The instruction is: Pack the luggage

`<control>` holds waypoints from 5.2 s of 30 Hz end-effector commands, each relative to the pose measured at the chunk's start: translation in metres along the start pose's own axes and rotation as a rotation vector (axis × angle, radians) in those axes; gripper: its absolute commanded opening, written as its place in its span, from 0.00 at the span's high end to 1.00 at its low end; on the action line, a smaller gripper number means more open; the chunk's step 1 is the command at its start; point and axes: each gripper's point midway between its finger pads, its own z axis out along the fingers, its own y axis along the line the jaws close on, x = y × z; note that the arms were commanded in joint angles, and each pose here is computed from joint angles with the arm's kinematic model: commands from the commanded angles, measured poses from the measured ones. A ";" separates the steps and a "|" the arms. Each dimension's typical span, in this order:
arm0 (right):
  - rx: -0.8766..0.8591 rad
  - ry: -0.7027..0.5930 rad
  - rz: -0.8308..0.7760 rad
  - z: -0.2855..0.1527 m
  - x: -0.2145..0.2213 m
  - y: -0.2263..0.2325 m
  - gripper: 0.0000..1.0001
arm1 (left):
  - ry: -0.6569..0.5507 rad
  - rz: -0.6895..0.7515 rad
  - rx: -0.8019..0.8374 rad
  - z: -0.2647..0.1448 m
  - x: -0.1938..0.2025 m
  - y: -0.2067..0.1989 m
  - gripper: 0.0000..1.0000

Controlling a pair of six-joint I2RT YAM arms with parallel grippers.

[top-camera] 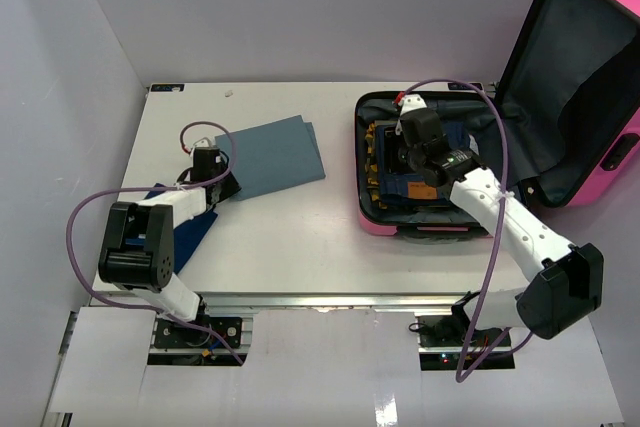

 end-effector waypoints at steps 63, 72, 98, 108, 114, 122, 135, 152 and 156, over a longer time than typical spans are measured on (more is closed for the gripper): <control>-0.239 -0.014 -0.001 0.306 -0.034 0.156 0.15 | -0.008 0.002 0.160 0.092 -0.080 -0.023 0.52; -0.342 -0.057 0.060 0.304 -0.041 0.165 0.14 | -0.002 0.013 0.158 0.094 -0.078 -0.022 0.94; -0.343 0.123 0.059 0.310 0.009 0.158 0.34 | 0.012 0.028 0.208 0.084 -0.072 -0.028 1.00; -0.310 0.164 0.035 0.306 0.034 0.155 0.76 | 0.030 0.021 0.238 0.081 -0.066 -0.033 1.00; -0.230 0.124 -0.014 0.289 0.017 0.140 0.92 | 0.017 0.032 0.254 0.074 -0.066 -0.040 1.00; -0.142 -0.040 -0.098 0.218 -0.042 0.128 0.92 | -0.015 0.070 0.291 0.044 -0.064 -0.071 1.00; -0.144 -0.123 -0.174 0.157 -0.064 0.158 0.92 | -0.103 0.102 0.292 -0.006 -0.080 -0.100 1.00; -0.040 -0.261 -0.161 0.042 -0.109 0.116 0.92 | -0.192 0.169 0.434 -0.095 -0.097 -0.174 1.00; -0.006 -0.306 -0.150 0.013 -0.122 0.100 0.92 | -0.230 0.201 0.473 -0.124 -0.098 -0.208 1.00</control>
